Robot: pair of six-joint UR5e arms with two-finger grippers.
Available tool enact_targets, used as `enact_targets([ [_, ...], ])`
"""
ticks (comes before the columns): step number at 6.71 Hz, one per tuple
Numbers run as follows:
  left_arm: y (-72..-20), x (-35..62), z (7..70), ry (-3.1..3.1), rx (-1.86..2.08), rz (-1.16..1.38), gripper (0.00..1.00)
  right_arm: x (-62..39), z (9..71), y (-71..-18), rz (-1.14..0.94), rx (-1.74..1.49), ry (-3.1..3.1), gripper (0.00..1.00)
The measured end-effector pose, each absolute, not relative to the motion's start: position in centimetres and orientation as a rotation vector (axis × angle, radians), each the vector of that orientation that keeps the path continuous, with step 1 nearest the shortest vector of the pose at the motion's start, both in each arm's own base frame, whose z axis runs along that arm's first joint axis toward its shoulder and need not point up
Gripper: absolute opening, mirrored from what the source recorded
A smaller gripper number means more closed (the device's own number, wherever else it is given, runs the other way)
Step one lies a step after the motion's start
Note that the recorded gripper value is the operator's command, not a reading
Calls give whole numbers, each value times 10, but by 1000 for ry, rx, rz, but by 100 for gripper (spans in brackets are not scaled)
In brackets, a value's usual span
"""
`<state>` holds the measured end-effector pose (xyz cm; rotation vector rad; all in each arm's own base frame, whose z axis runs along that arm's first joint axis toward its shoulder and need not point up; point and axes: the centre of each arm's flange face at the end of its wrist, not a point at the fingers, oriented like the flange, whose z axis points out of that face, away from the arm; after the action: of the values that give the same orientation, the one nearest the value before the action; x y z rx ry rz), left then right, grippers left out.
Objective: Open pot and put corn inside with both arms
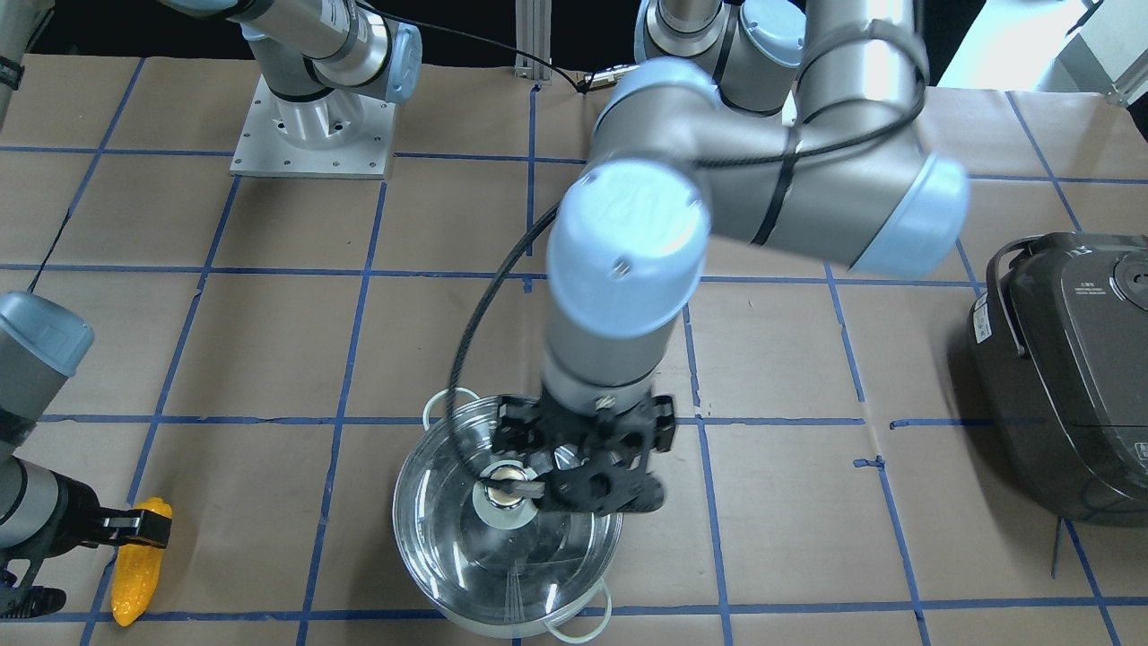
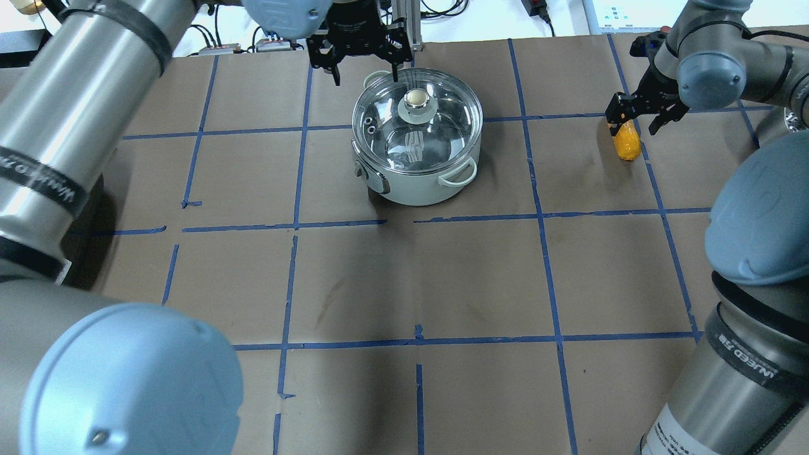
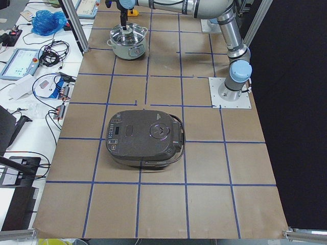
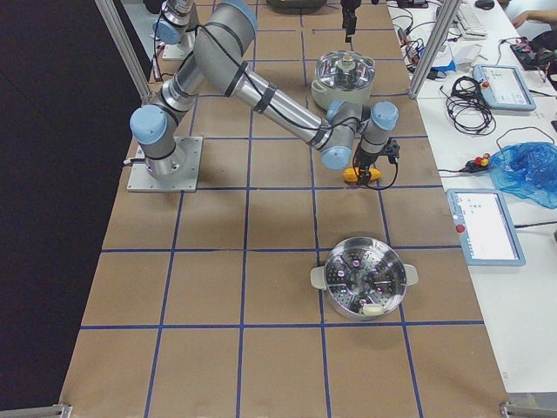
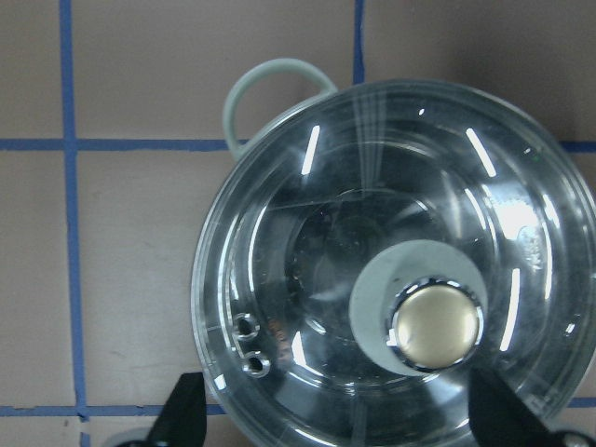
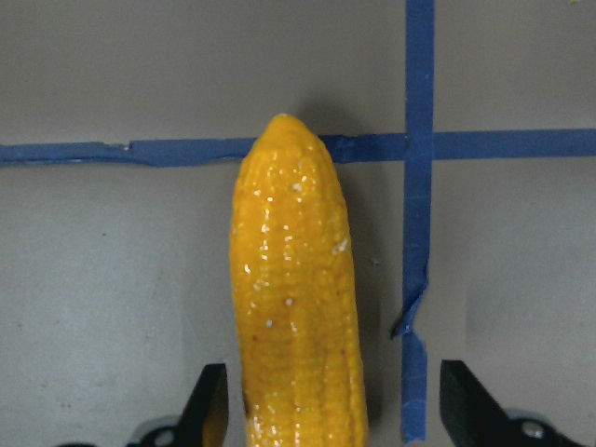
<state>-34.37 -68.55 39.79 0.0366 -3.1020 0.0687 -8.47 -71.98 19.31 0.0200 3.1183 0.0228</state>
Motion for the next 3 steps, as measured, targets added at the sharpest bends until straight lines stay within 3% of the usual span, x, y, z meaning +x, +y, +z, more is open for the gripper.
enact_targets([
  [1,-688,-359,386,-3088,40,49,100,-86,188,-720,21,22,3116,16],
  [3,-689,-379,364,-3070,38,36,100,-87,195,-722,8,21,3120,16],
])
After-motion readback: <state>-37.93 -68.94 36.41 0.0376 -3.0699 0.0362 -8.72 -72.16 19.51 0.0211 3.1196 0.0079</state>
